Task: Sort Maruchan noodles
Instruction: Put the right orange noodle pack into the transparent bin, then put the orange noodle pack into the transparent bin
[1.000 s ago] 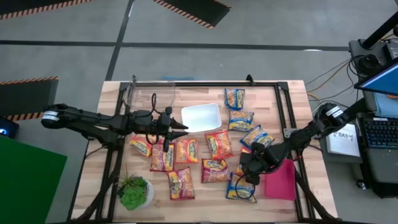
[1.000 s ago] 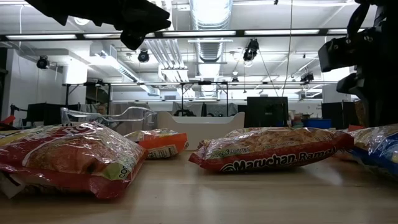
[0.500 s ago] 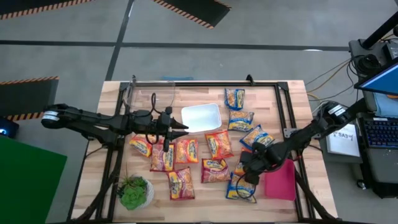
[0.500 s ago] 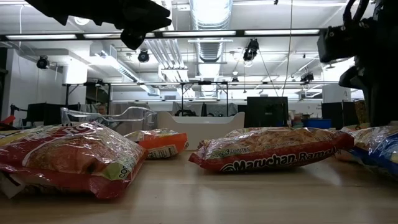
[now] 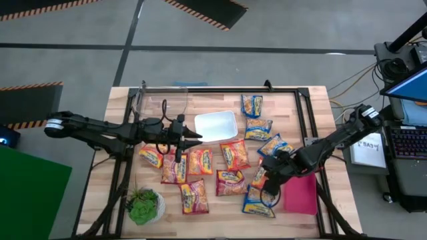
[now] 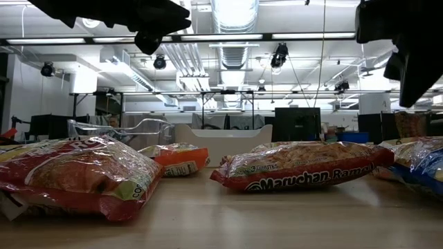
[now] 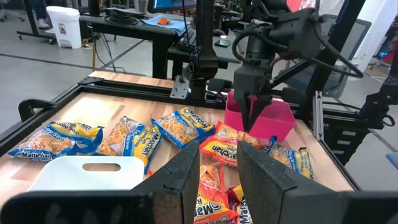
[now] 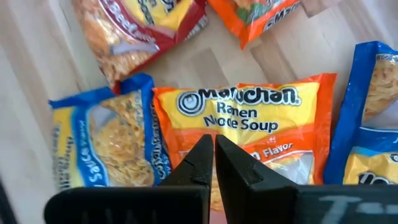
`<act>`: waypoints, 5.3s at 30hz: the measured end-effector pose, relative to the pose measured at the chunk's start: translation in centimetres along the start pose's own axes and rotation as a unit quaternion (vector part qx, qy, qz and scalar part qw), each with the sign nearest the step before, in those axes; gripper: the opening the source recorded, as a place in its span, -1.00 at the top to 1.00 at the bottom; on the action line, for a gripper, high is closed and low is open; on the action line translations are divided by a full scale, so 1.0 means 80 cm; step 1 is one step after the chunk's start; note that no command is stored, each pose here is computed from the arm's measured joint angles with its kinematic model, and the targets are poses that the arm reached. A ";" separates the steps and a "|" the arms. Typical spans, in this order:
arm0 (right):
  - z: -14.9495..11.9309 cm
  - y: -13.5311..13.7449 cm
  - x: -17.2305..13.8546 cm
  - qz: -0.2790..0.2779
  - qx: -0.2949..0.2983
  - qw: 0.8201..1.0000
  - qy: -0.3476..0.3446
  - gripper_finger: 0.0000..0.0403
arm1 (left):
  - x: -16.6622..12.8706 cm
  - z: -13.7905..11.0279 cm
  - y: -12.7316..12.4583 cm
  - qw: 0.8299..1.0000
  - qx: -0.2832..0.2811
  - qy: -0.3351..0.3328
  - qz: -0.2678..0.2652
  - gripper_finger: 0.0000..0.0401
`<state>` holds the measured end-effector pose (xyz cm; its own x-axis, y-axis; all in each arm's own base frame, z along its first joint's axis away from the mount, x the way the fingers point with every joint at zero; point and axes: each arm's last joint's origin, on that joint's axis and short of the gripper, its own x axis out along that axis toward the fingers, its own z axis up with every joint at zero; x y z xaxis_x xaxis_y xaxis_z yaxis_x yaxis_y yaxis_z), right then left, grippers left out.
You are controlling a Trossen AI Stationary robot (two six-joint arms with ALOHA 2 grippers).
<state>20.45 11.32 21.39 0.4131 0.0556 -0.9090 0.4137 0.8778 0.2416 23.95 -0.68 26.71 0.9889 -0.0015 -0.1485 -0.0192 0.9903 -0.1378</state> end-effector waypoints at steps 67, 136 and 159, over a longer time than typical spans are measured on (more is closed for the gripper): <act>0.049 -0.019 0.035 -0.033 -0.015 0.998 -0.041 0.96 | 0.041 -0.023 -0.066 0.990 -0.072 -0.063 -0.108 0.55; -0.005 -0.070 0.076 -0.008 0.131 0.991 0.015 -0.38 | 0.219 -0.029 -0.112 0.996 0.039 0.052 -0.064 0.63; 0.000 -0.069 0.060 0.024 0.115 0.993 -0.011 0.73 | 0.121 0.064 -0.128 0.990 0.117 0.058 -0.047 0.63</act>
<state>20.16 6.75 15.66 0.4526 0.0819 -0.8879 0.5667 0.7424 0.3574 34.50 -10.17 31.68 0.9608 -0.0983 -0.2591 0.1210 0.9900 0.0731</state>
